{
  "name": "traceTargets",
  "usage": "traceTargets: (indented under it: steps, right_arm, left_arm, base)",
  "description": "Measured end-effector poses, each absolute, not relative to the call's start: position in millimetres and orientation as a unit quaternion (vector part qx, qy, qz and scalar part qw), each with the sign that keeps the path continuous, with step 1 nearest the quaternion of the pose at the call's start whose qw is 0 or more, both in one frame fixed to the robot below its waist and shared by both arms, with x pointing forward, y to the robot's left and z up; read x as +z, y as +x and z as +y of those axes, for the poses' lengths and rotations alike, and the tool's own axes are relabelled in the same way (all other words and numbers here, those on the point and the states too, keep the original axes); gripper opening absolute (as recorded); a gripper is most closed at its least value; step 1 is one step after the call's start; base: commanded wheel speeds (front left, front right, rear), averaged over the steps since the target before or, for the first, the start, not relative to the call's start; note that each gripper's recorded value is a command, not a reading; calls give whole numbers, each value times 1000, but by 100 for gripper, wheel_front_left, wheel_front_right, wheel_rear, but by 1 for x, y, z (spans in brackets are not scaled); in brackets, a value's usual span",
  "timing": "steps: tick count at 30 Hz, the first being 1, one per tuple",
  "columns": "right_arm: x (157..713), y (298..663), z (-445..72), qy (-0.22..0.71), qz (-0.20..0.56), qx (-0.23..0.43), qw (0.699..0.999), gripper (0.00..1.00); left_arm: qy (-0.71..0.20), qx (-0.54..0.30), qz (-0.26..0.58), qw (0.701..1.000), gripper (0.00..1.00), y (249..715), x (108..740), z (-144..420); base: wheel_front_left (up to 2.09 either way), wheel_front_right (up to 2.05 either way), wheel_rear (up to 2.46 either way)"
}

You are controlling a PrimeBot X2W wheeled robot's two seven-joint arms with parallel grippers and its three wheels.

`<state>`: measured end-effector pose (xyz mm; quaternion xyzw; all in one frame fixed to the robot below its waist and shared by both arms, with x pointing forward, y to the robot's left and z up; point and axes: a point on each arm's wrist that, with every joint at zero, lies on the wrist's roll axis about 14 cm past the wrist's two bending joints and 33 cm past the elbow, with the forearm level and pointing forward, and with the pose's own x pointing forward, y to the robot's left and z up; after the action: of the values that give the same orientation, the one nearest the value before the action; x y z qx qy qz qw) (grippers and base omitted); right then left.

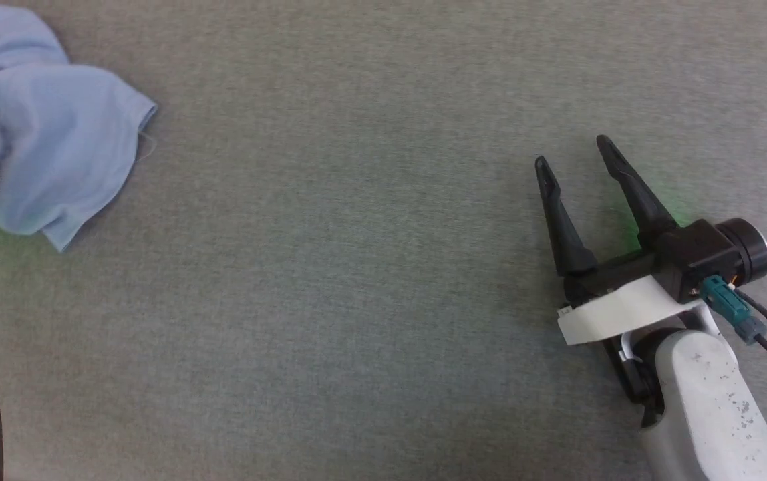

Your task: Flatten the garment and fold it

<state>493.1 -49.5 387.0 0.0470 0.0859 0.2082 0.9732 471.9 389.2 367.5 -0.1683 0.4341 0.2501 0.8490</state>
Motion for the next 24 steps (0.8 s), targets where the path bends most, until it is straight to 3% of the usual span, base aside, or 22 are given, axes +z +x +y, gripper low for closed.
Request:
traceTargets:
  steps: [6,12,19,24]
  right_arm:
    - [392,481,-68,43,92,185,978,100]
    - [409,455,-88,52,90,158,982,100]
    - [456,432,-104,52,44,138,988,100]
    - [485,414,-117,56,9,120,991,100]
  left_arm:
    - [-48,256,311,914,0,487,418,407]
    - [89,213,101,968,0,520,552,399]
    - [139,109,-151,973,0,521,734,318]
    - [118,21,-246,962,0,503,801,246]
  base:
    - [0,0,0]
    - [0,0,0]
    - [0,0,0]
    - [0,0,0]
